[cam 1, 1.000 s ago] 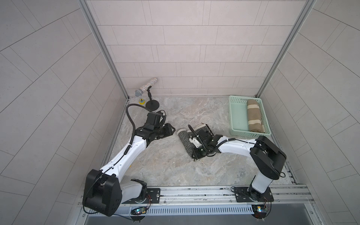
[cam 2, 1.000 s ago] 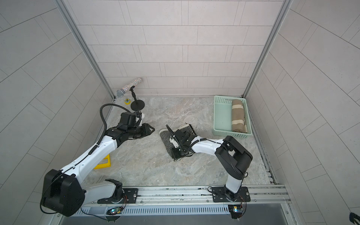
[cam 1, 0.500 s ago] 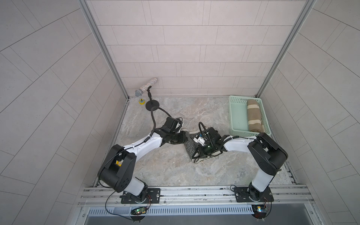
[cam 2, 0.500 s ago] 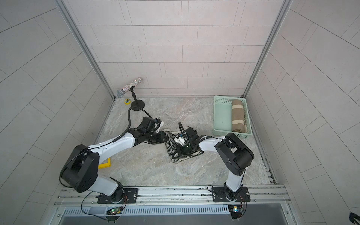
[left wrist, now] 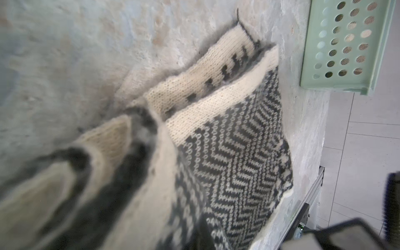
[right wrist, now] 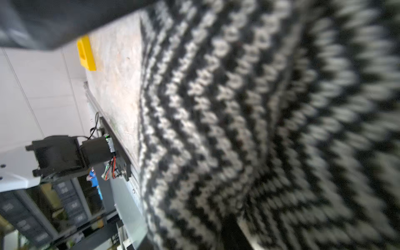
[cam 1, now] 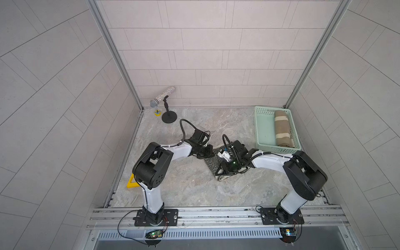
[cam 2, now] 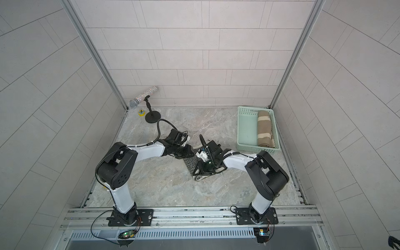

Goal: Roll up the scarf and place it into the basket
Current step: Roll the scarf at the center of the board.

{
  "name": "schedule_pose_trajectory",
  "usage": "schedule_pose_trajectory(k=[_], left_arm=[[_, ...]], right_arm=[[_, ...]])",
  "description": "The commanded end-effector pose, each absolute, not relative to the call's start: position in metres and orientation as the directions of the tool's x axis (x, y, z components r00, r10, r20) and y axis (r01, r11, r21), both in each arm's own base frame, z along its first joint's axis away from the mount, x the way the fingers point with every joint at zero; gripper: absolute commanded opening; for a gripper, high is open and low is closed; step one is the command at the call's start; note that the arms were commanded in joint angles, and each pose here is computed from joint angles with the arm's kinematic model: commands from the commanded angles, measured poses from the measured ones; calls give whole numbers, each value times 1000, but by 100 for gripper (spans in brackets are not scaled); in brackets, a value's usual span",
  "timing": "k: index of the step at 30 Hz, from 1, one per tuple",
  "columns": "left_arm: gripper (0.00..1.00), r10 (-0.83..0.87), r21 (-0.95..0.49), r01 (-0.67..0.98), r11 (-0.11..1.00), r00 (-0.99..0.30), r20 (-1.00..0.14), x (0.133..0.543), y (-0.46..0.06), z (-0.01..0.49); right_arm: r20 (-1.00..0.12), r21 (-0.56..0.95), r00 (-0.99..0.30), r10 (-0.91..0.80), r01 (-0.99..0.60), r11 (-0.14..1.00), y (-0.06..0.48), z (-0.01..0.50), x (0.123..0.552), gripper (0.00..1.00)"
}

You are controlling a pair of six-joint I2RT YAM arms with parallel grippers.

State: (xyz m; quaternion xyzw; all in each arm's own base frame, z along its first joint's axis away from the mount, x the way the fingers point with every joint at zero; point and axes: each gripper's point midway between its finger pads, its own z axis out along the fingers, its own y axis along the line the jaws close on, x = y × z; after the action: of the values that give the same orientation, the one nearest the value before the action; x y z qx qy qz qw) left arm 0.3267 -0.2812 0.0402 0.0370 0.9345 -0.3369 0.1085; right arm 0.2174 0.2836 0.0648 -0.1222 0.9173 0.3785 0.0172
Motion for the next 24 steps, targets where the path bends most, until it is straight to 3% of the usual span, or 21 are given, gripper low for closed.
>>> schedule_pose_trajectory(k=[1, 6, 10, 17, 24], left_arm=[[0, -2, -588, 116, 800, -981, -196, 324, -276, 24], [0, 4, -597, 113, 794, -984, -180, 321, -278, 19], [0, 12, -601, 107, 792, -987, -160, 318, -278, 16], [0, 19, -612, 97, 785, -991, -133, 314, -280, 13], [0, 25, -620, 97, 779, -992, -123, 314, -282, 11]], right_arm=[[-171, 475, -964, -205, -263, 840, 238, 73, 215, 49], [-412, 131, -856, -313, -396, 909, 217, 116, 219, 58], [-532, -188, -681, -503, -484, 855, 230, 146, 215, 64], [-496, -548, -464, -734, -489, 679, 274, 153, 211, 76], [-379, -644, -405, -832, -531, 551, 304, 111, 213, 80]])
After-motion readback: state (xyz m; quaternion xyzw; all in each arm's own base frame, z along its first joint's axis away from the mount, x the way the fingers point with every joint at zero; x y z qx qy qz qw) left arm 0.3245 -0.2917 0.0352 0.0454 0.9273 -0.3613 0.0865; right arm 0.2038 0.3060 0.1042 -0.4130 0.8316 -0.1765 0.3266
